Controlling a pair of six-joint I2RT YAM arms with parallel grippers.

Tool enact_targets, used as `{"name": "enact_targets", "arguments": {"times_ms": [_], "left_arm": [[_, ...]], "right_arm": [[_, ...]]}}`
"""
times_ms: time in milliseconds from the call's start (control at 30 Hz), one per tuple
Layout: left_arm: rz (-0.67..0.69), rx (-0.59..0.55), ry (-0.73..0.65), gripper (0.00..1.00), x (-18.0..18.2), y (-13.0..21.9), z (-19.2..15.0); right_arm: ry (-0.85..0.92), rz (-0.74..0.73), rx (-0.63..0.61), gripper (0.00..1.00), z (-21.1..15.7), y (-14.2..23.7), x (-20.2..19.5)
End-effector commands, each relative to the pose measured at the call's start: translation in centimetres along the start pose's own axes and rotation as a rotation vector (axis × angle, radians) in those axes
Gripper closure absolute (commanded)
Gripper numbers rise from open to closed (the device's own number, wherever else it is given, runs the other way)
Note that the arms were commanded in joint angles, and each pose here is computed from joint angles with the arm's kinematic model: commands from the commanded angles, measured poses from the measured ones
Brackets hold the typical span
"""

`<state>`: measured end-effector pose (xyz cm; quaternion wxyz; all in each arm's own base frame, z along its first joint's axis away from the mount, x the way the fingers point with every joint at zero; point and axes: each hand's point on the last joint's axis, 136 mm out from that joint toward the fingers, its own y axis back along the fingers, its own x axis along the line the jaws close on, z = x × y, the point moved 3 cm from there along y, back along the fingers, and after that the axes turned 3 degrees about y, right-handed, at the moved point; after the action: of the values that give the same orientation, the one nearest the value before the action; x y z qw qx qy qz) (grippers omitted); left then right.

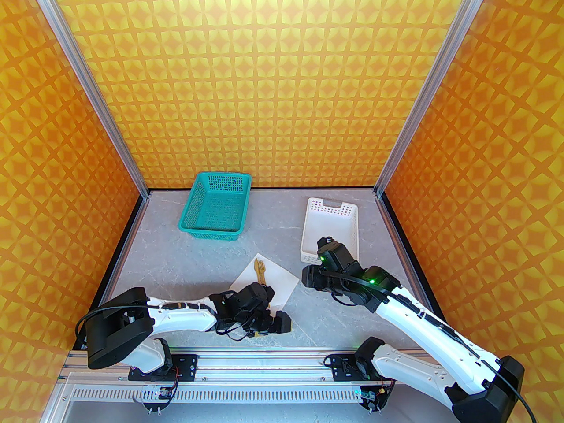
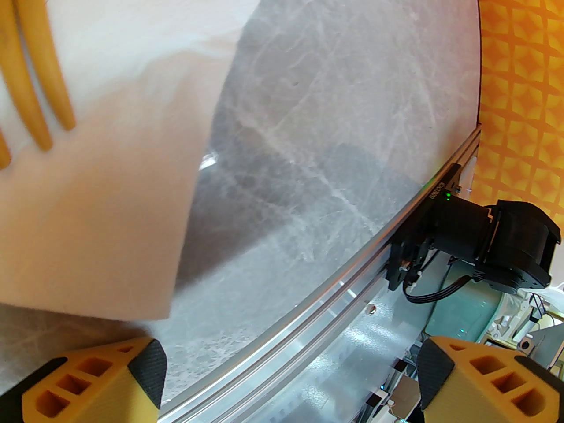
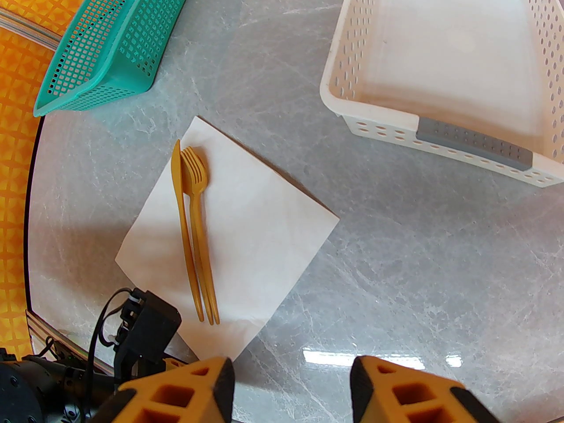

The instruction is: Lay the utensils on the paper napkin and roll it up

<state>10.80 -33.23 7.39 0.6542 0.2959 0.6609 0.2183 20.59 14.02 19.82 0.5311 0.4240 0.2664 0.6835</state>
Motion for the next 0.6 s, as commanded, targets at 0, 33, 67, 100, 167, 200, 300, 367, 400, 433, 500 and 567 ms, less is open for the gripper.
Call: {"name": "enact_targets", "arguments": {"times_ms": [0,33,67,100,167,200,300,367,400,433,500,567], "left_arm": [[-0.031,-0.011,-0.017,0.01,-0.6,0.3,1.1],[-0.031,-0.017,-0.021,0.01,-0.6,0.4,1.4],[-0.027,-0.023,-0.020,0.01,-0.4,0.4,1.8],[-0.027,-0.031,-0.020,0.01,-0.4,0.5,2.0],[-0.033,-0.047,-0.026,0.01,-0.5,0.8,2.6],[-0.037,-0.052,-0.031,0.01,-0.5,0.9,2.8],[-0.050,-0.066,-0.042,0.01,-1.0,1.3,3.1],[-0.055,-0.075,-0.047,0.01,-1.1,1.5,3.1],[-0.058,-0.077,-0.051,0.01,-1.2,1.6,3.1],[-0.061,-0.078,-0.052,0.01,-1.2,1.6,3.1],[-0.067,-0.082,-0.055,0.01,-1.4,1.7,3.2],[-0.077,-0.091,-0.063,0.01,-1.8,1.9,3.3]], "right_arm": [[-0.020,-0.028,0.002,0.51,-0.6,0.1,-0.9],[-0.019,-0.029,0.007,0.51,-0.8,0.0,-0.9],[-0.019,-0.029,0.008,0.51,-0.9,0.0,-1.0],[-0.019,-0.030,0.014,0.51,-1.0,-0.1,-1.0],[-0.018,-0.023,0.025,0.51,-1.4,-0.3,-1.1],[-0.018,-0.020,0.031,0.51,-1.5,-0.4,-1.1],[-0.013,0.000,0.047,0.51,-2.0,-0.7,-0.9],[-0.006,0.020,0.064,0.52,-2.4,-1.0,-0.8],[-0.004,0.028,0.073,0.52,-2.7,-1.2,-0.8],[-0.003,0.036,0.085,0.52,-3.0,-1.4,-0.7],[-0.002,0.064,0.107,0.53,-3.6,-1.8,-0.5],[-0.006,0.116,0.139,0.55,-4.3,-2.3,0.1]]}}
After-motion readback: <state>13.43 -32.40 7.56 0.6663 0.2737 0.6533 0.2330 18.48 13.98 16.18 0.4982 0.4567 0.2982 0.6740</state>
